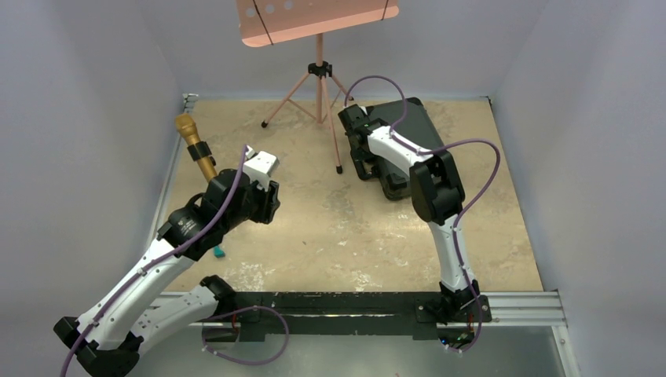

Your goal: Pack up texas hold em set

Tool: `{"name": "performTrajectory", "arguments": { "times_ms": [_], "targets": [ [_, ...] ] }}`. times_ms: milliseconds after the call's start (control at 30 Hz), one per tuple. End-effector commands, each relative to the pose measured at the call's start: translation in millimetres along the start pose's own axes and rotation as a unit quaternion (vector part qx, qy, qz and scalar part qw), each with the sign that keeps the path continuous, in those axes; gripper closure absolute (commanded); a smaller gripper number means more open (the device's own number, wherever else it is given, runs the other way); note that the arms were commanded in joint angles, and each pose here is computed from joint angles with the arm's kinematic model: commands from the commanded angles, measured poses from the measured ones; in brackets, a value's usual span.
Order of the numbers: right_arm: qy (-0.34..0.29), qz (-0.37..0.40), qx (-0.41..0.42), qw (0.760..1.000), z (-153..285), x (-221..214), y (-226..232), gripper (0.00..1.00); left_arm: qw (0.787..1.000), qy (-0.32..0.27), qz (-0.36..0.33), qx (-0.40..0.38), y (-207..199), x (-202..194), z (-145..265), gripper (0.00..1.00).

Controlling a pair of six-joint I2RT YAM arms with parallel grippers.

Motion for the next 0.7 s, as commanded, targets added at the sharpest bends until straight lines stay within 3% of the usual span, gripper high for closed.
{"name": "performTrajectory", "arguments": {
  "times_ms": [0,667],
  "targets": [
    [0.095,0.04,-0.098,0.99,-26,-53,-38,1.0,1.0,-0.015,0.004,-0.004,0,3,0,0.51],
    [0.11,0.051,-0.17,0.978,-25,-65,-49,1.0,1.0,-0.022,0.007,-0.008,-1,4,3,0.51]
  ]
}}
Point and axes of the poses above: each gripper's point midway between its finger pads, its own z axis back along the fingers, its own y axis along the line the jaws close on, x = y × z, the point moved 4 cm from there along z, back along the fingers, and after that the axes turned 7 degrees about -z, right-handed, at the moved point
